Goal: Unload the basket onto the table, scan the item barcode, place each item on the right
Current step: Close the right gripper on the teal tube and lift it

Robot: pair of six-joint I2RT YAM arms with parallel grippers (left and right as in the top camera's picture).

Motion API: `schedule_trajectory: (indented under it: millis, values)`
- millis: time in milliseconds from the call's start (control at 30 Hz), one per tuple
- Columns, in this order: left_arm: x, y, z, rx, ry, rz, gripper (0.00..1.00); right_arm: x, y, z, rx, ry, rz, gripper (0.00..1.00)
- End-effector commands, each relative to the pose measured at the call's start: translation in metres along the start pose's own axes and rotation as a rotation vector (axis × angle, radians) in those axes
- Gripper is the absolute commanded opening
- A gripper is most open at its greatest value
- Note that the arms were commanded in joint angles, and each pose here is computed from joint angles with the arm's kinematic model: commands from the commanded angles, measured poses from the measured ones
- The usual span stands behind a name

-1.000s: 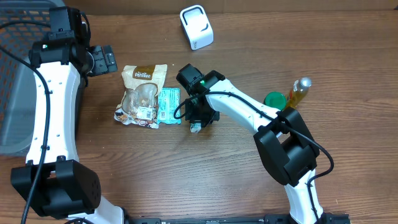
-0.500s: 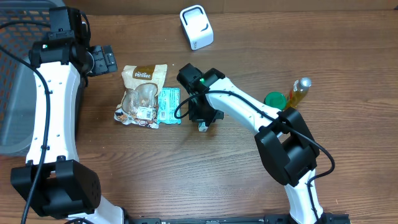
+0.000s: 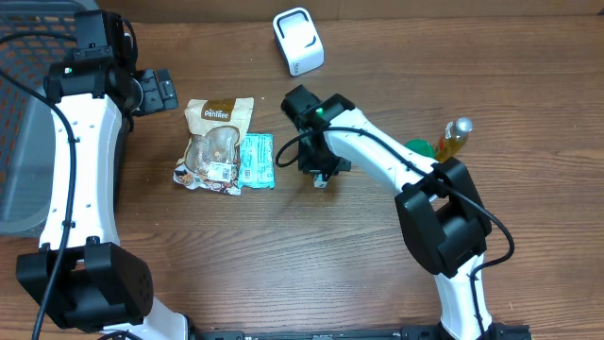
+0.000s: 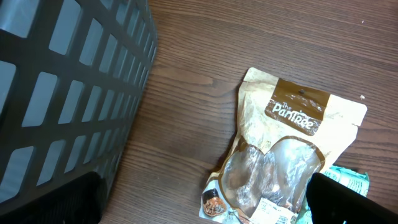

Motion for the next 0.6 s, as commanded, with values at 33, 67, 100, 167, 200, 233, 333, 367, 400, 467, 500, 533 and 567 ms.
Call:
schedule_trajectory:
  millis: [33, 67, 100, 167, 200, 233, 333, 367, 400, 467, 500, 533, 567]
  values:
    - [0.0042, 0.0045, -0.0039, 0.006, -0.018, -0.015, 1.00, 0.0114, 0.0017, -0.0067, -0.007, -0.027, -0.031, 0.16]
    - [0.0042, 0.0045, -0.0039, 0.006, -0.018, -0.015, 1.00, 0.0114, 0.0017, -0.0067, -0.007, -0.027, -0.031, 0.17]
    - [0.0042, 0.0045, -0.0039, 0.006, -0.018, -0.015, 1.00, 0.0114, 0.0017, -0.0067, -0.007, -0.027, -0.031, 0.20]
    - [0.0042, 0.0045, -0.0039, 0.006, -0.018, -0.015, 1.00, 0.0114, 0.0017, -0.0067, -0.007, -0.027, -0.031, 0.22]
    - [0.0042, 0.0045, -0.0039, 0.006, -0.018, -0.015, 1.00, 0.0114, 0.0017, -0.0067, -0.007, -0.027, -0.031, 0.24]
    - [0.0042, 0.0045, -0.0039, 0.006, -0.018, -0.015, 1.00, 0.0114, 0.0017, -0.0067, -0.007, -0.027, -0.031, 0.27]
    - [0.0042, 0.0045, -0.0039, 0.006, -0.018, -0.015, 1.00, 0.0114, 0.0017, -0.0067, -0.007, -0.027, -0.031, 0.39]
    - [0.0042, 0.0045, -0.0039, 0.006, -0.018, -0.015, 1.00, 0.0114, 0.0017, -0.0067, -0.007, -0.027, -0.031, 0.41]
    - [0.0042, 0.0045, -0.0039, 0.006, -0.018, -0.015, 0.99, 0.0114, 0.0017, -0.0067, -0.007, -0.027, -0.031, 0.47]
    - [0.0042, 0.0045, -0.0039, 0.006, -0.018, -0.015, 1.00, 0.0114, 0.0017, -0.0067, -0.007, -0.027, -0.031, 0.56]
    - [0.0042, 0.0045, -0.0039, 0.006, -0.018, -0.015, 0.99, 0.0114, 0.0017, -0.0067, -0.007, -0.027, -0.031, 0.59]
    - [0.0042, 0.0045, -0.0039, 0.006, -0.018, -0.015, 1.00, 0.0114, 0.0017, -0.0067, -0.007, -0.027, -0.031, 0.64]
    - [0.0042, 0.0045, -0.0039, 0.006, -0.018, -0.015, 0.99, 0.0114, 0.0017, -0.0067, -0.006, -0.027, -0.031, 0.67]
Point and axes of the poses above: each gripper's point midway between its finger pads, its own x axis back along the fingers, its own y axis along the line the jaws close on, z = x × y, the point moved 9 cm from there along x, back along the fingers, and after that the axes turned 3 degrees about -x, right-handed, at the moved point
